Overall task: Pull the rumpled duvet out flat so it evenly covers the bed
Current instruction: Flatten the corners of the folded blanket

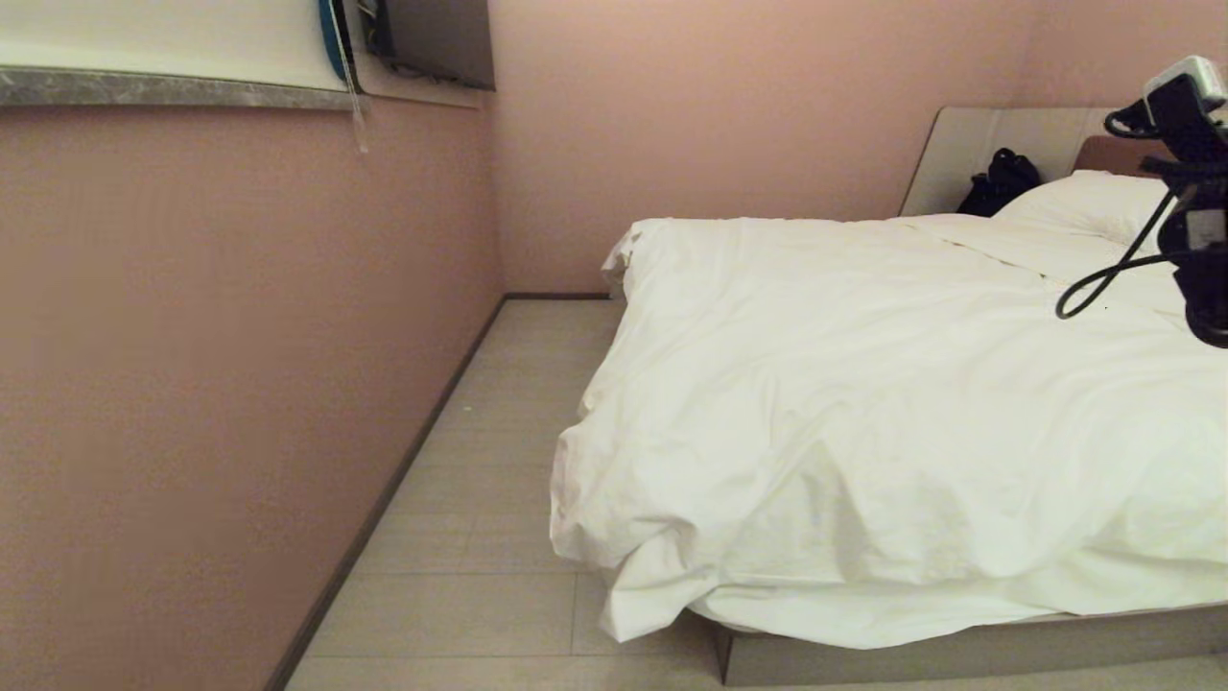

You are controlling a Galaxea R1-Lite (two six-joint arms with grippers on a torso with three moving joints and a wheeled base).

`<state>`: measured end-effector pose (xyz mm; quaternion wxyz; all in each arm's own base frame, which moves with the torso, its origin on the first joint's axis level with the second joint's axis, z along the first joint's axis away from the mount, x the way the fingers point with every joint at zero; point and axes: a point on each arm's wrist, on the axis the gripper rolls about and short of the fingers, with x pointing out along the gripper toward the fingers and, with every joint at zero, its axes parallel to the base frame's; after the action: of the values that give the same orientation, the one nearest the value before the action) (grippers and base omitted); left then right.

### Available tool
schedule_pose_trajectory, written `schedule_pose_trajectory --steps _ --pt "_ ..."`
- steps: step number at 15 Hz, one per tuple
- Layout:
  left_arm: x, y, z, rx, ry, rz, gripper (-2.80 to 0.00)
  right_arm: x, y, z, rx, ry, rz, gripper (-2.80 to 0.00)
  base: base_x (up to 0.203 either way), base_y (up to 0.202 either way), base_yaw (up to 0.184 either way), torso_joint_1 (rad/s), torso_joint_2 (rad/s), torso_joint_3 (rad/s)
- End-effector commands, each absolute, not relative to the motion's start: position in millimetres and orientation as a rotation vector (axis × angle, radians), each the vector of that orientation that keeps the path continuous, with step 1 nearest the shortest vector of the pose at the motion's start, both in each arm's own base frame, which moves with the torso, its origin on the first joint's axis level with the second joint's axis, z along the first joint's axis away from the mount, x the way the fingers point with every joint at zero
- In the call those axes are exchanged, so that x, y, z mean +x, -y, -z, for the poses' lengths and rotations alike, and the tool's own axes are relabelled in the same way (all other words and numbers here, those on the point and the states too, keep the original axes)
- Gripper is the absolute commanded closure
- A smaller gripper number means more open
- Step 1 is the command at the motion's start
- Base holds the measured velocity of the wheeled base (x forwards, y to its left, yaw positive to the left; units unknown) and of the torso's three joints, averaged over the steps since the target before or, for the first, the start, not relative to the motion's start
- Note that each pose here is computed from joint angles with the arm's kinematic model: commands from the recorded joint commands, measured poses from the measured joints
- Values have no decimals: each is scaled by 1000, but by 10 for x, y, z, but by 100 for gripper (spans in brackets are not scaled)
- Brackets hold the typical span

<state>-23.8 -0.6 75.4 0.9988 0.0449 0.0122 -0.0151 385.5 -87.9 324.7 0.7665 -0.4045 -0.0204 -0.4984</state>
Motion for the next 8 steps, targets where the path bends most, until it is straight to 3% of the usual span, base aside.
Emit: schedule_pose_trajectory --steps 1,5,8 --pt "-238 6 -754 90 -25 31 0 4045 795 -3071 -414 29 1450 0 0 0 0 0 0 0" --pt "-238 6 -754 90 -25 30 0 4438 737 -2840 -258 114 1491 0 0 0 0 0 0 0" --pt "-238 6 -754 90 -25 30 0 4585 246 -2755 -249 181 1355 0 0 0 0 0 0 0"
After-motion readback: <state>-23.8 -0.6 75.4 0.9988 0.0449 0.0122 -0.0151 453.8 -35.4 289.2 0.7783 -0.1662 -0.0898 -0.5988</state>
